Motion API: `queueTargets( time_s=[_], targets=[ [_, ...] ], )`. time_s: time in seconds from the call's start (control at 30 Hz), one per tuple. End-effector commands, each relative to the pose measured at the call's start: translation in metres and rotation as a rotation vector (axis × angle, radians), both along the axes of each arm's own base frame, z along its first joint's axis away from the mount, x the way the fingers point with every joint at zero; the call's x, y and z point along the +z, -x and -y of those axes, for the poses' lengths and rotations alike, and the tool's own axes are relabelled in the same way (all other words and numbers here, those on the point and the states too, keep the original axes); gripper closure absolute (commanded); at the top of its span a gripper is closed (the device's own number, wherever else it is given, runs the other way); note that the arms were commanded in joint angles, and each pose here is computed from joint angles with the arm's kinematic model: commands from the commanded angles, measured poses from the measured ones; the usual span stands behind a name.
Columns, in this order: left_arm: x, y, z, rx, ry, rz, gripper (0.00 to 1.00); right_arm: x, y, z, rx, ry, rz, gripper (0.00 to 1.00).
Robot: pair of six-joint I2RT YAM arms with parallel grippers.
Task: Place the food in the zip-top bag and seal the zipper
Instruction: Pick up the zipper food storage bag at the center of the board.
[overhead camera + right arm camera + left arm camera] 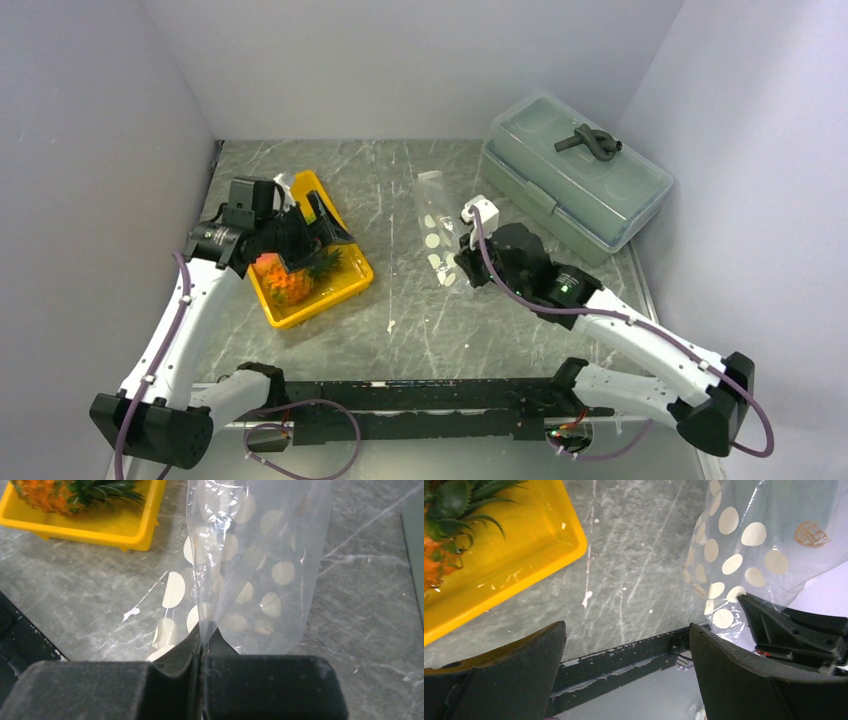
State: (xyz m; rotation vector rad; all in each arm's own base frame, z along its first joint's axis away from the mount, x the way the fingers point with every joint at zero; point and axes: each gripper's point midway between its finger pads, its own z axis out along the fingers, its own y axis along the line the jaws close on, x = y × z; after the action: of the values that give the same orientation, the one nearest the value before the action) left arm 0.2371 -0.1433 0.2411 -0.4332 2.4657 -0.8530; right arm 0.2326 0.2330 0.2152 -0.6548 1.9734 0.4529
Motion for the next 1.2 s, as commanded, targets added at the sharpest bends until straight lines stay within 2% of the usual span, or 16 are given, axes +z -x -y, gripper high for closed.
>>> queueTargets(
  time_s=[0.0, 0.2, 0.43, 0.57, 0.8, 1.17],
  targets=[
    [0.034, -0.008, 0.015, -0.043, 0.133, 0.052, 0.02, 0.025, 0.013, -0.004, 0.104, -0.06, 0.093, 1.0],
    [0.055, -0.014, 0.021, -0.067, 0.205, 0.06, 0.01, 0.029, 0.034, 0.001, 0.254, -0.067, 0.234, 1.0],
    [0.07, -0.015, 0.027, -0.117, 0.25, 0.062, 0.01, 0.021, 0.057, 0.001, 0.447, -0.003, 0.35, 1.0],
    [0.063, -0.014, 0.03, -0.131, 0.276, 0.035, 0.02, 0.022, 0.062, 0.001, 0.473, -0.007, 0.357, 1.0],
    [0.056, -0.011, 0.039, -0.151, 0.366, -0.004, 0.02, 0.028, 0.081, -0.003, 0.615, -0.005, 0.44, 1.0],
    [0.086, -0.019, 0.049, -0.191, 0.471, -0.003, 0.02, 0.033, 0.095, -0.002, 0.696, -0.006, 0.481, 1.0]
  ],
)
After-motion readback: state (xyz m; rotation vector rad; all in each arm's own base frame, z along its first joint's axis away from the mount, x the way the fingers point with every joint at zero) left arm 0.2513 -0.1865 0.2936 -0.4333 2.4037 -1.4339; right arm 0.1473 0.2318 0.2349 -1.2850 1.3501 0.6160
